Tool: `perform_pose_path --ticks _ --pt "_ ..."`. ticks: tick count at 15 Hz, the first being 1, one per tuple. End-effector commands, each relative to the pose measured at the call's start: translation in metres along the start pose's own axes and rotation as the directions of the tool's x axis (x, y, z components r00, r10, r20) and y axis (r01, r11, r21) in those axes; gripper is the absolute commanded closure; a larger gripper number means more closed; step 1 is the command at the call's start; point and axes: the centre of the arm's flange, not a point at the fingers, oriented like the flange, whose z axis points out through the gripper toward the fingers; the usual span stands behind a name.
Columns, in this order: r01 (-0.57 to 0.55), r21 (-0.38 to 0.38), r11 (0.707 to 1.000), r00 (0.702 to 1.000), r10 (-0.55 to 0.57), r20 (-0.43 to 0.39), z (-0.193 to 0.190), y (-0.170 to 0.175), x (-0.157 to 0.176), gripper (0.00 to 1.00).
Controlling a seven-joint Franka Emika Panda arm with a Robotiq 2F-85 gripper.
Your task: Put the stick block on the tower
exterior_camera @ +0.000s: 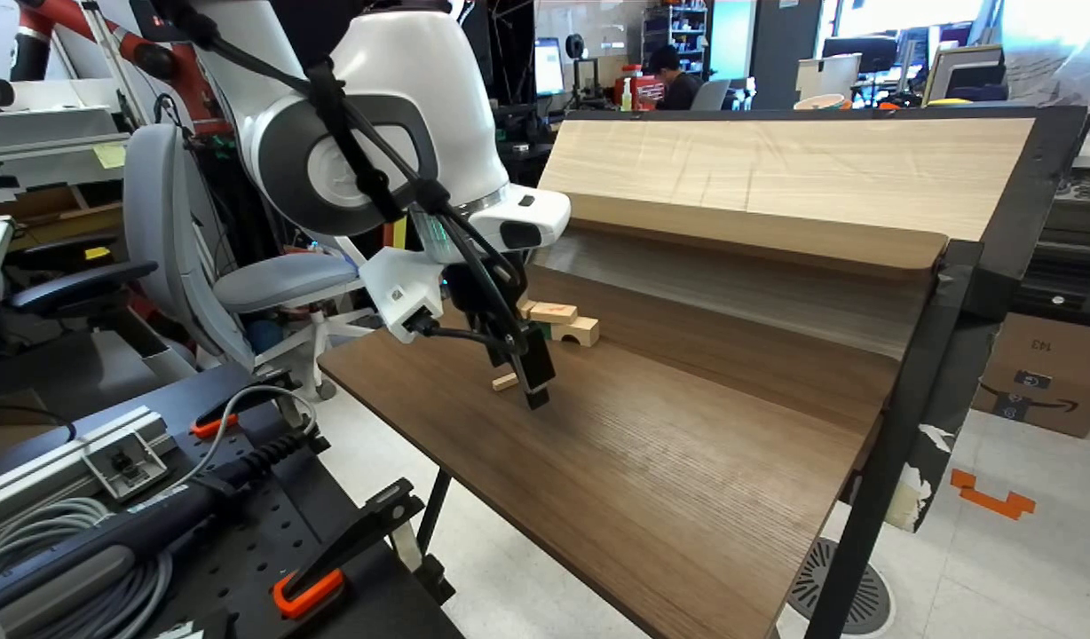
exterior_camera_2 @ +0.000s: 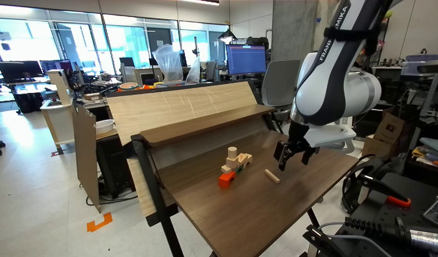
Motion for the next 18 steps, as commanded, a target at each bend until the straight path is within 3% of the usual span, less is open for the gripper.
perform_pose_path --ticks 1,18 --pt "0.000 0.000 1.000 1.000 0.000 0.000 0.000 0.000 0.000 0.00" --pt "-0.014 0.023 1.000 1.000 0.014 0.005 -0.001 -0.014 0.016 0.00"
